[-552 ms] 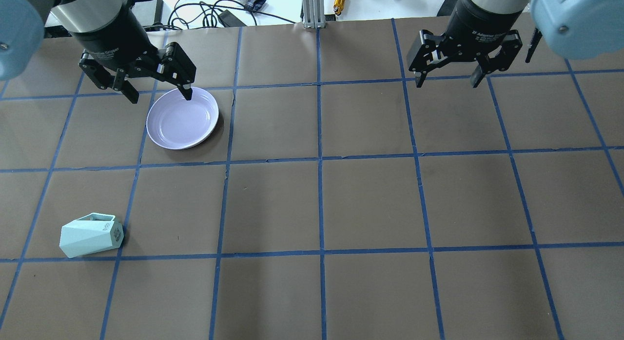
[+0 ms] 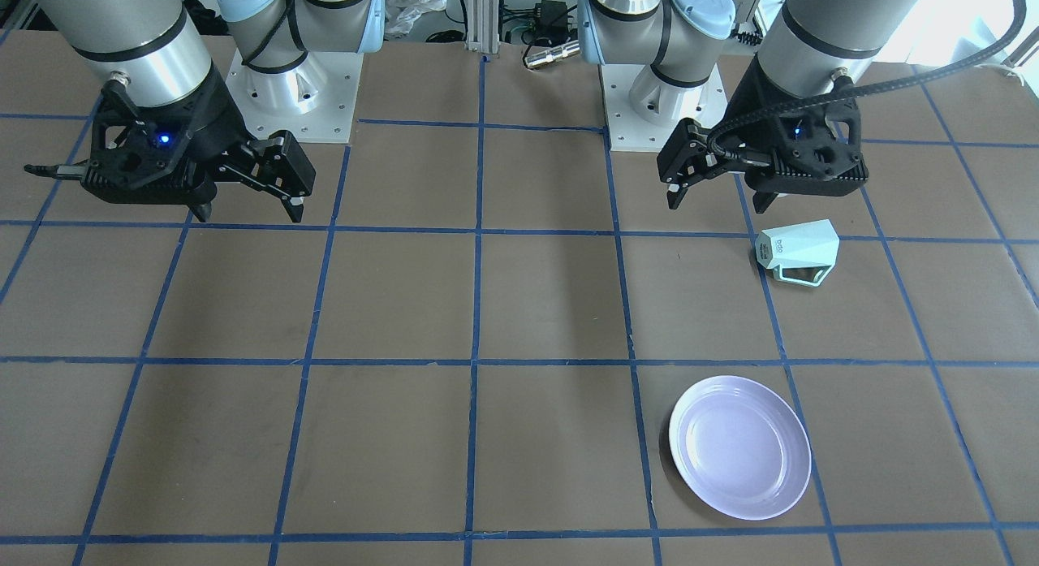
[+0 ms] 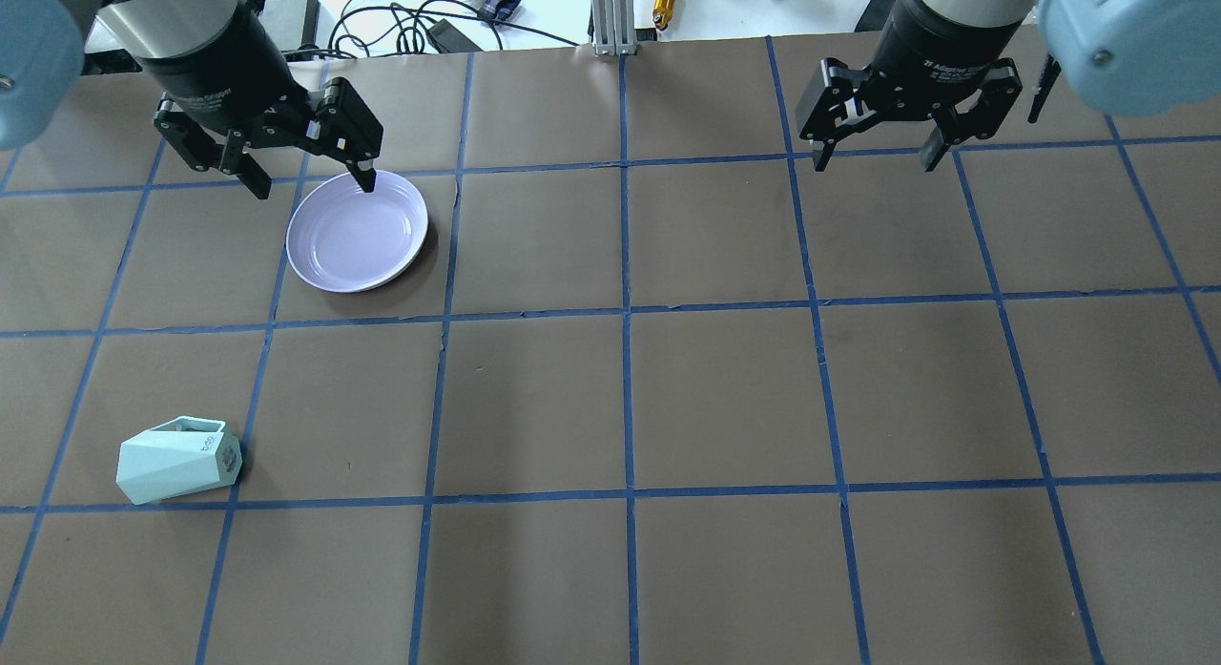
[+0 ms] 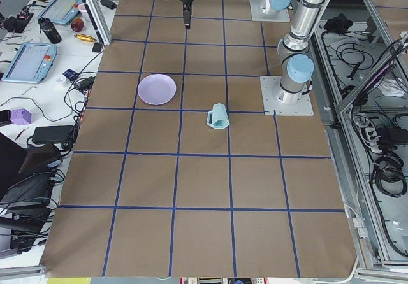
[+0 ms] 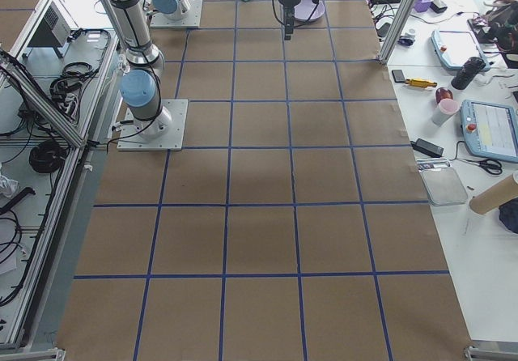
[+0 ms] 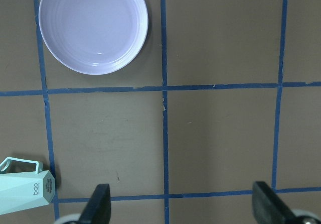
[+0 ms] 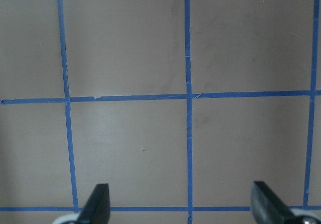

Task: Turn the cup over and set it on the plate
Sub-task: 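Move the left gripper away from the plate toward the teal mug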

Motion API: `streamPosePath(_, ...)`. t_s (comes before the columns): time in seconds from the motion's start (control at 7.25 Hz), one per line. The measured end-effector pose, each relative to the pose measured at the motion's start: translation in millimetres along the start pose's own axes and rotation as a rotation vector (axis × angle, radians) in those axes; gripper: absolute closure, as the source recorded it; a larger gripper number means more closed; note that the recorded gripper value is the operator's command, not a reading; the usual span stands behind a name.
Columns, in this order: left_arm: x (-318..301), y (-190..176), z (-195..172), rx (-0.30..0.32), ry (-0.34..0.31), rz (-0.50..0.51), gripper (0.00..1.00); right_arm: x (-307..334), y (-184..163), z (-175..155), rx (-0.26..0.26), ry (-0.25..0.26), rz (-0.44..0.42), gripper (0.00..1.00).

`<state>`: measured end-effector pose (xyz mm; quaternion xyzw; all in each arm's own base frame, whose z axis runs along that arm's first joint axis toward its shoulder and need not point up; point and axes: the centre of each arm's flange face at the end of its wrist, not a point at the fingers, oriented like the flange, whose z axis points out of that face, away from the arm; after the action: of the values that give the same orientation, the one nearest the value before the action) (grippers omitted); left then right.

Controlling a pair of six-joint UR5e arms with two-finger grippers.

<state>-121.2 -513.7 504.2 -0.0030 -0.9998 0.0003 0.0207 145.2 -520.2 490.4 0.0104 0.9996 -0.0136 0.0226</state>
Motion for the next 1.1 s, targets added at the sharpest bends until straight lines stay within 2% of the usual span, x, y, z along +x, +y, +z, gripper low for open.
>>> streamPosePath(0.55,-4,2,-2,-0.002,0.0,-0.003,0.0,0,0,0,0.0,0.0,0.0,0.0)
streamPosePath(1.1,-51,3,-2,-0.06,0.011,-0.057,0.0,0,0,0,0.0,0.0,0.0,0.0)
